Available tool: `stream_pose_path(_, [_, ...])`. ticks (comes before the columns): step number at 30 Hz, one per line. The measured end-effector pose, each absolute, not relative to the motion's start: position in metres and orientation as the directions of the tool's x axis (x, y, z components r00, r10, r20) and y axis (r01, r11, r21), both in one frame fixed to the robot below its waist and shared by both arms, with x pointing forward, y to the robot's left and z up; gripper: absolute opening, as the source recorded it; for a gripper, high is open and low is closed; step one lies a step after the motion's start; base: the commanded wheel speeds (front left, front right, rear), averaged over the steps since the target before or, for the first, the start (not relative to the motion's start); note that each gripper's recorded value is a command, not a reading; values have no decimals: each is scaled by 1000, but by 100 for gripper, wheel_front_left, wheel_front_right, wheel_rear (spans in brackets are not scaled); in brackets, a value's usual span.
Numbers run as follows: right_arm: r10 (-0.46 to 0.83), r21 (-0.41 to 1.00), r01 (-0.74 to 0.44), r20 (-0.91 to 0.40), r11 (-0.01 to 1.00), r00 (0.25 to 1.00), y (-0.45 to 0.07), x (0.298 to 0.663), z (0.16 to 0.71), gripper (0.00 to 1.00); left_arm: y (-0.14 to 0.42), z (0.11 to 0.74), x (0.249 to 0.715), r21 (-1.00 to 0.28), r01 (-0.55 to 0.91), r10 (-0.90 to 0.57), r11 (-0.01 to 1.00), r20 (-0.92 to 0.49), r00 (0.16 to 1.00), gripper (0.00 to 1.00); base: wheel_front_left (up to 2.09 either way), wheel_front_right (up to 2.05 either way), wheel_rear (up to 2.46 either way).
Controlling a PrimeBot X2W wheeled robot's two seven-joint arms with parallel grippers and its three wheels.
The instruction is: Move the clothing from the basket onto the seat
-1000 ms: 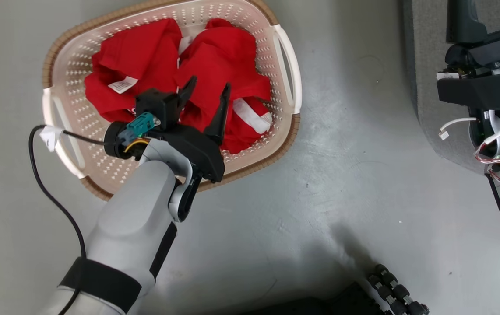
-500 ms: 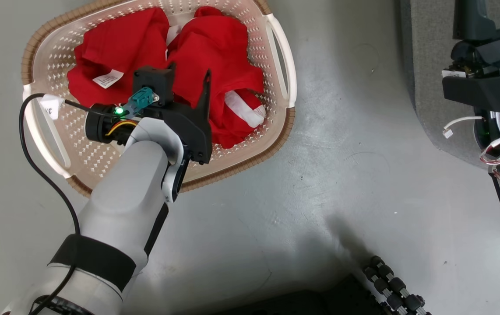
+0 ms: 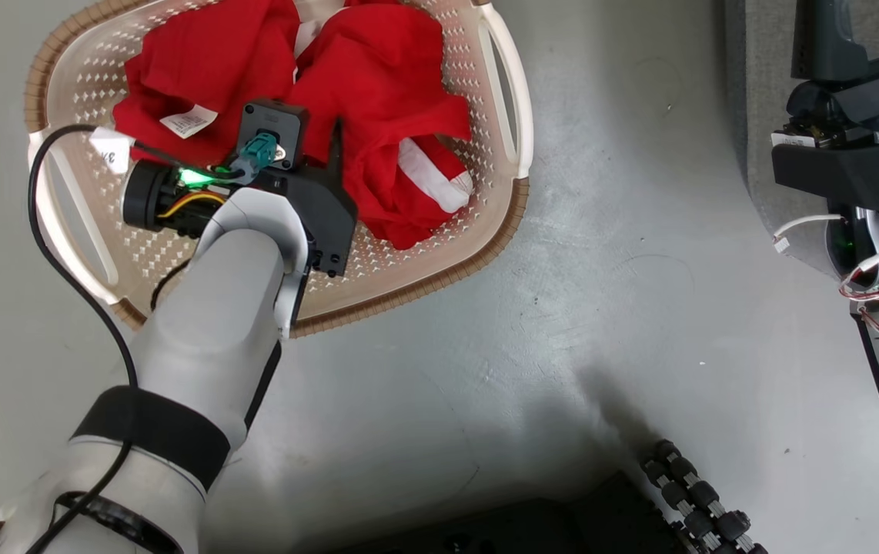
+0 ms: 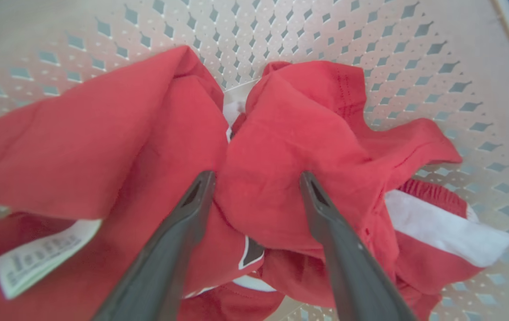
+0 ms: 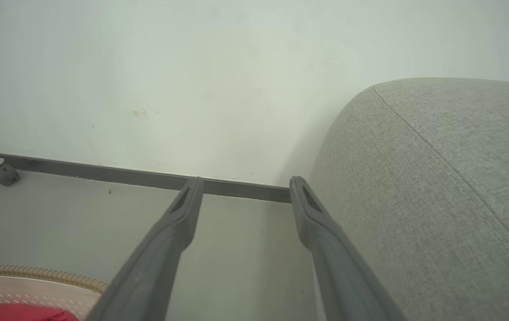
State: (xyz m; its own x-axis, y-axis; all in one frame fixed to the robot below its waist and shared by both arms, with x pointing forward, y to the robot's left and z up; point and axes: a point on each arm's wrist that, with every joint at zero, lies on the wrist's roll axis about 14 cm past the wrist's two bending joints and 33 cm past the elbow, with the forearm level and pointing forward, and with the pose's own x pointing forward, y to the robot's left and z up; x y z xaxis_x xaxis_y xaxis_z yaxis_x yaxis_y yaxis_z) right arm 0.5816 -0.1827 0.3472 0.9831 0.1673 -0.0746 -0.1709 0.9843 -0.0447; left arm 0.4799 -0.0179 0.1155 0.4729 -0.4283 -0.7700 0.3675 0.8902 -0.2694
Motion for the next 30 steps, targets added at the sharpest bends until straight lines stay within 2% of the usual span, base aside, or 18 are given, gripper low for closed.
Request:
stream_pose_path(13, [157, -22, -160, -103, 987, 982, -183, 574, 333, 100, -22, 97, 469, -227, 444, -420, 867, -812, 405, 100, 0, 0, 0])
stream_pose_path(14, [155, -21, -158, -104, 987, 982, -183, 574, 333, 100, -22, 96, 468, -227, 445, -420, 866, -813, 404, 92, 0, 0, 0])
stream_pose_path(16, [153, -21, -156, -103, 988, 983, -184, 574, 333, 100, -23, 96, 470, -226, 449, -423, 864, -810, 405, 0, 0, 0, 0])
stream_pose_path(22, [140, -17, -143, -116, 990, 983, -187, 573, 331, 100, -26, 102, 476, -224, 457, -433, 861, -795, 425, 0, 0, 0, 0])
stream_pose_path(30, [133, -17, -136, -109, 991, 985, -191, 573, 347, 100, -29, 131, 475, -259, 417, -455, 871, -743, 491, 0, 0, 0, 0])
